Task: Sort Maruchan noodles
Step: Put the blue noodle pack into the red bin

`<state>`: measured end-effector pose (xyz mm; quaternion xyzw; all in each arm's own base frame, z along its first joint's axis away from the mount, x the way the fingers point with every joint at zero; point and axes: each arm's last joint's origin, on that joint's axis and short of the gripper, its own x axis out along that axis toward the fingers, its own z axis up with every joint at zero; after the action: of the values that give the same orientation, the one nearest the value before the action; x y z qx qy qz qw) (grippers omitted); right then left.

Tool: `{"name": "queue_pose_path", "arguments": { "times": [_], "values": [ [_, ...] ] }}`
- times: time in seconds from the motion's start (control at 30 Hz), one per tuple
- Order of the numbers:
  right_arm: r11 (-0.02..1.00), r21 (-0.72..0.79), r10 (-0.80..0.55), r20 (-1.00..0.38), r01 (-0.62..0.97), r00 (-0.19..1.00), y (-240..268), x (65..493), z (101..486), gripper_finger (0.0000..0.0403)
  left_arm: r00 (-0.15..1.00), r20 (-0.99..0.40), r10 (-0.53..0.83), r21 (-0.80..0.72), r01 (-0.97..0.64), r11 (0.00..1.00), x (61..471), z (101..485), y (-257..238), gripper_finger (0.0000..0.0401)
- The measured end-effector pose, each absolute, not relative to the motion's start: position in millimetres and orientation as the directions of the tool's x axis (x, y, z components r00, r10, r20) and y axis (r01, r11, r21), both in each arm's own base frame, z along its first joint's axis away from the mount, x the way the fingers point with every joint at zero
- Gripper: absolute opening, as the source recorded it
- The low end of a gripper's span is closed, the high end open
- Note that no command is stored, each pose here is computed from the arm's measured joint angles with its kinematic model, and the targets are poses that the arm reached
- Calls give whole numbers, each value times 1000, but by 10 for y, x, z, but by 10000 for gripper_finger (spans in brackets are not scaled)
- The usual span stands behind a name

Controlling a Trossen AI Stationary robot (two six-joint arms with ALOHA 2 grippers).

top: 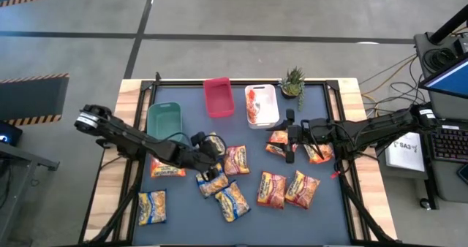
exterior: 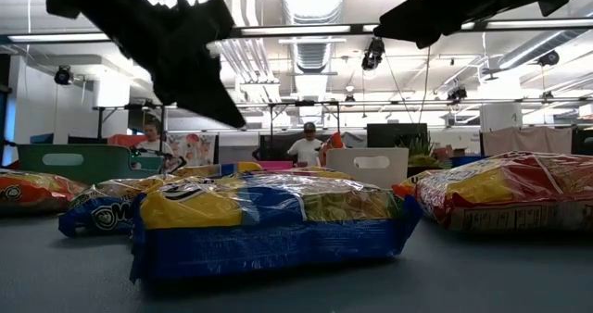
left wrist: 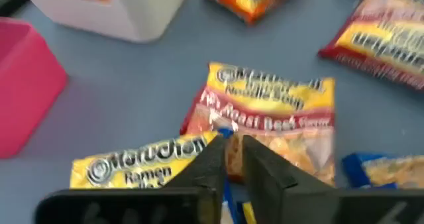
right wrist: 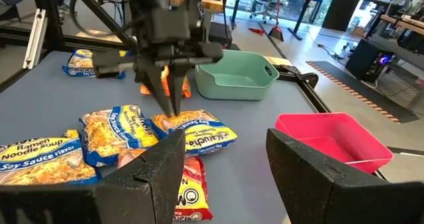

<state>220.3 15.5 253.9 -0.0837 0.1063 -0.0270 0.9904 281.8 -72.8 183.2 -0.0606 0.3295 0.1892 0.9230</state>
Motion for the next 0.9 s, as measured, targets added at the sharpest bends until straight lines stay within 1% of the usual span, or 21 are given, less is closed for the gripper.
{"name": "queue_pose_path", "arguments": {
  "times": [0.17, 0.3, 0.37, 0.47, 0.57, 0.7, 0.9],
  "values": [
    [985, -172, -71, -206, 36, 976, 155, 2203, 2538, 201, 667, -669, 328, 64, -388, 919, 2923, 1723, -759, 119],
    [985, -172, -71, -206, 36, 976, 155, 2203, 2538, 201, 571, -690, 444, 200, -440, 876, 2999, 1720, -758, 196],
    [984, -172, -71, -206, 35, 976, 155, 2203, 2538, 201, 534, -711, 458, 236, -432, 870, 3062, 1709, -774, 230],
    [984, -177, -71, -207, 34, 976, 155, 2203, 2538, 201, 489, -750, 446, 265, -396, 879, 3174, 1627, -819, 262],
    [983, -178, -71, -208, 33, 976, 155, 2203, 2537, 201, 391, -791, 470, 340, -358, 870, 3219, 1475, -835, 273],
    [984, -175, -71, -209, 34, 975, 155, 2203, 2536, 201, 289, -802, 523, 419, -353, 837, 3277, 1408, -843, 271],
    [983, -178, -71, -209, 33, 975, 155, 2202, 2536, 201, 239, -776, 583, 495, -343, 799, 3357, 1397, -851, 262]
  ]
}}
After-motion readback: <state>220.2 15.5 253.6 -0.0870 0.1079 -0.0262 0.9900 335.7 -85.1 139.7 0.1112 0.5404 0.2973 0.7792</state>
